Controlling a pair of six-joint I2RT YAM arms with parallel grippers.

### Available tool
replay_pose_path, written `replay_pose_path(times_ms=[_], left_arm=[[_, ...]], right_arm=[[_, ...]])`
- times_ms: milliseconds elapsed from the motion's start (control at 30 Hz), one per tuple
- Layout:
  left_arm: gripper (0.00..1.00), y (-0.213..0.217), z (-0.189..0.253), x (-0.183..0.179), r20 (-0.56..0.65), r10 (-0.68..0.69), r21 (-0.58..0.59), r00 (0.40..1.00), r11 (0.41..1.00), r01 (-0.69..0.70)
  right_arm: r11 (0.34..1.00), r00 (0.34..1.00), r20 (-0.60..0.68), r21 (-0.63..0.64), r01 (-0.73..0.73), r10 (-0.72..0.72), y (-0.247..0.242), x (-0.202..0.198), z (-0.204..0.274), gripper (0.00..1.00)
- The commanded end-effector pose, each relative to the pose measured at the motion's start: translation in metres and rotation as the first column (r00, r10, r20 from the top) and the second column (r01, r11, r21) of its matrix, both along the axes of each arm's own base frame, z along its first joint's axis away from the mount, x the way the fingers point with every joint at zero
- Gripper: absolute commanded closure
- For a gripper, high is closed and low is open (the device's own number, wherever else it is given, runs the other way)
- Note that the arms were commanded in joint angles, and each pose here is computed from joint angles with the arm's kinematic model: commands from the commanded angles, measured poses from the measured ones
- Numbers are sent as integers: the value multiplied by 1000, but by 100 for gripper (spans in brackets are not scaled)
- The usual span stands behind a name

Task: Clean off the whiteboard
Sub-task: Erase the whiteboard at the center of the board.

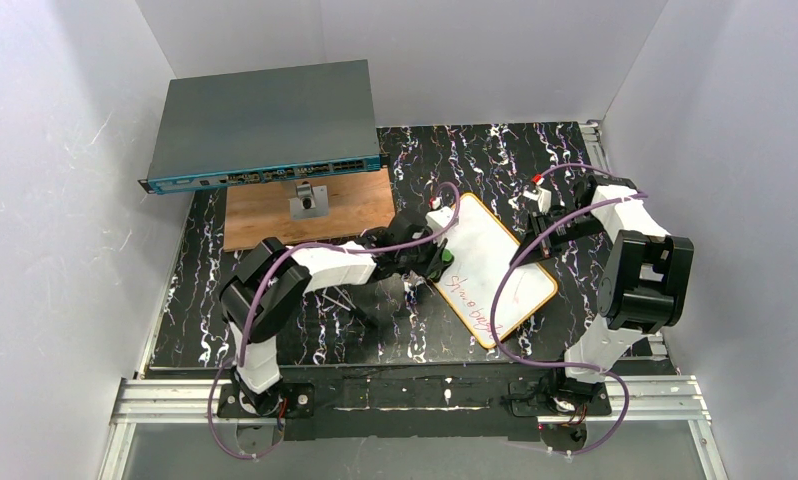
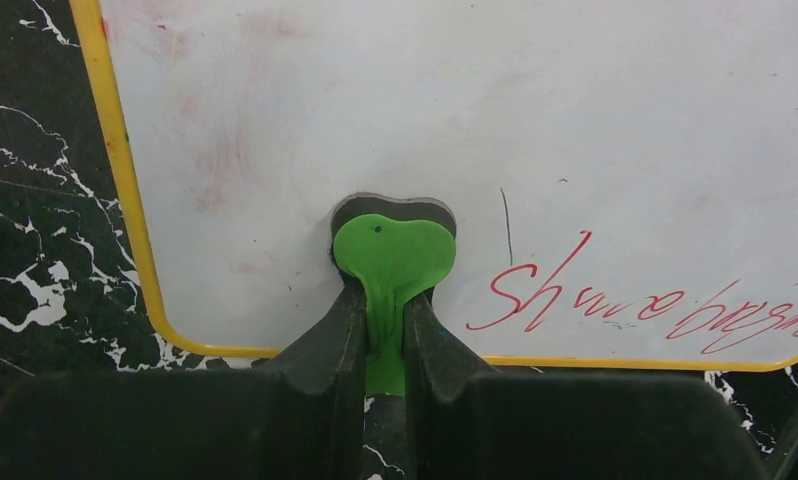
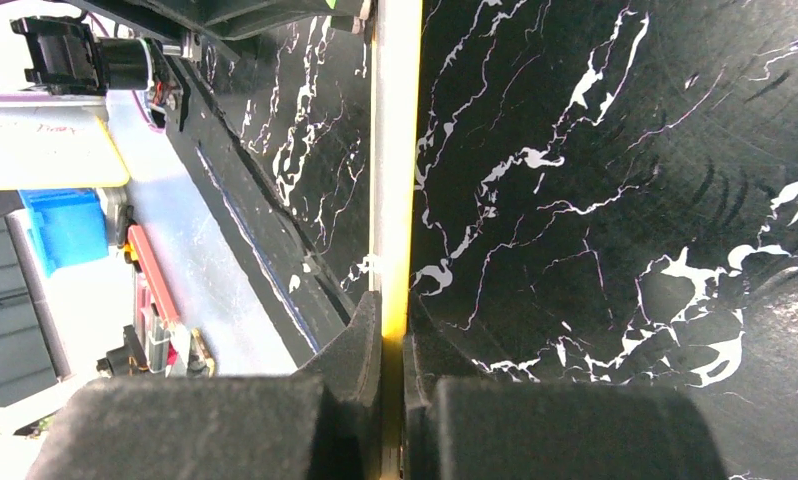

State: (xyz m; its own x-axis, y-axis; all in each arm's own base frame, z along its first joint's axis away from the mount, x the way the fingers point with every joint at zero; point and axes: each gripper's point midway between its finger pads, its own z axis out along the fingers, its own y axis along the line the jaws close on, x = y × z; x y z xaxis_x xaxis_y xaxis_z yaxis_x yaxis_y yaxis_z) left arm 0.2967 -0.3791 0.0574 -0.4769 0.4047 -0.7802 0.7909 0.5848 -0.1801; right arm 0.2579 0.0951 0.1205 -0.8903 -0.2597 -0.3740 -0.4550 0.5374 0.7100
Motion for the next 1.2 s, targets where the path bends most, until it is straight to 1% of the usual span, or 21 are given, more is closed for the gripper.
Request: replay_pose_path(times_ms=[0, 167, 233, 267, 367, 467, 633, 767, 867, 1067, 1167], left_arm=[[100, 13, -7, -20, 42, -11, 87, 999, 996, 7], [100, 15, -5, -24, 91, 21, 73, 996, 997, -28], [100, 18, -3, -20, 105, 47, 70, 993, 996, -55], [100, 21, 0, -13, 117, 83, 72, 990, 993, -92], [100, 24, 7, 0, 76, 154, 18, 985, 988, -156], [100, 23, 12, 4, 18, 177, -40, 984, 984, -176], [100, 18, 5, -4, -8, 133, -39, 991, 990, -133], [100, 7, 3, -26, 50, 26, -14, 998, 1000, -26], [100, -7, -1, -43, 60, -31, -12, 998, 999, 32], [100, -15, -8, -49, 121, -11, -38, 993, 999, 16], [100, -6, -9, -42, 151, 47, -27, 987, 999, -43]], right_arm=[[996, 988, 123, -15, -94, 95, 2, -4, 4, 99], [995, 987, 129, -10, -96, 97, 3, -5, 5, 99], [995, 986, 132, -9, -97, 97, 3, -5, 6, 99], [995, 986, 134, -10, -98, 99, 4, -5, 6, 99], [995, 985, 141, -10, -98, 98, 4, -6, 7, 99], [995, 983, 156, -11, -97, 98, 4, -6, 8, 99], [995, 981, 167, -10, -101, 101, 5, -6, 10, 99], [995, 979, 178, -8, -101, 101, 6, -6, 12, 99], [995, 979, 178, -4, -104, 104, 6, -6, 12, 99], [994, 977, 184, -3, -106, 105, 7, -7, 13, 99], [994, 977, 186, 0, -107, 106, 7, -7, 14, 99]])
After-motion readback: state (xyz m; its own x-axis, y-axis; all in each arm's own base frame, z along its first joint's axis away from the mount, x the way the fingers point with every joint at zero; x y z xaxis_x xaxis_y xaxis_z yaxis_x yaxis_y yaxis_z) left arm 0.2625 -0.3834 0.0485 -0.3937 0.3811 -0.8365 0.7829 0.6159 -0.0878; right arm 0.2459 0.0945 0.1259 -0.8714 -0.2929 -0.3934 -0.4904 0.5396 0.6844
